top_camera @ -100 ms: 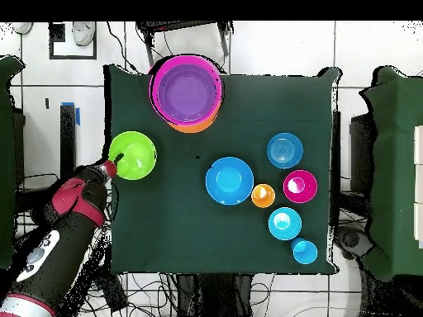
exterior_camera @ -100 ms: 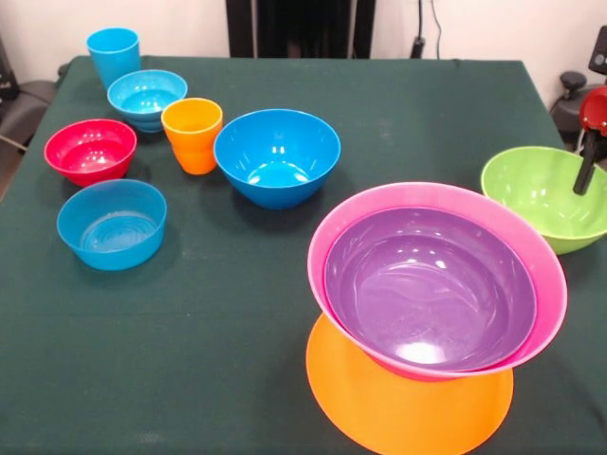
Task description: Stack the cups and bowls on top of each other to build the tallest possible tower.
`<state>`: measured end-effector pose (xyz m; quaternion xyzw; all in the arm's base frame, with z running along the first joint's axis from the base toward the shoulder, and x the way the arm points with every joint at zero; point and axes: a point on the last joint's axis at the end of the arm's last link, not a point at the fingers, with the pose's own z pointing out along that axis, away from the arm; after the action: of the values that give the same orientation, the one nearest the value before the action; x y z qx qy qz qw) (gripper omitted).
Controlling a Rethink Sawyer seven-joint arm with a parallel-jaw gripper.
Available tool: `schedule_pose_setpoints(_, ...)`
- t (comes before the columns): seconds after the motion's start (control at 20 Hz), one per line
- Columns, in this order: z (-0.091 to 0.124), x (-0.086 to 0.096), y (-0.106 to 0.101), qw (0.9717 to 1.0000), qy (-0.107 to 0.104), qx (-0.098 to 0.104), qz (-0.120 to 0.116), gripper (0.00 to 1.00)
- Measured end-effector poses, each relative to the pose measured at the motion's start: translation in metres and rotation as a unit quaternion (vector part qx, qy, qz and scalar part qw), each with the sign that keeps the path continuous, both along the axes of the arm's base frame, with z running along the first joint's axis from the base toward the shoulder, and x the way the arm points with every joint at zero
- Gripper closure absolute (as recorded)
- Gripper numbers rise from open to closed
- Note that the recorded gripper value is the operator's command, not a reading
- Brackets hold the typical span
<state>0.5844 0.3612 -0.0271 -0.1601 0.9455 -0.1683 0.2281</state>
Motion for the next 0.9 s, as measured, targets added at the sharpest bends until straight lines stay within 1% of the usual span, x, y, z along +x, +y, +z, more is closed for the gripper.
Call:
schedule_pose_setpoints(0.6, -0.0030, -0.0015, -0.0015, 1.0000, 0.002, -0.001, -0.001, 1.00)
schedule_pose_setpoints(0.9, -0.0052, -0.0024, -0.0026, 1.0000, 0.000, 0.001, -0.007, 1.00)
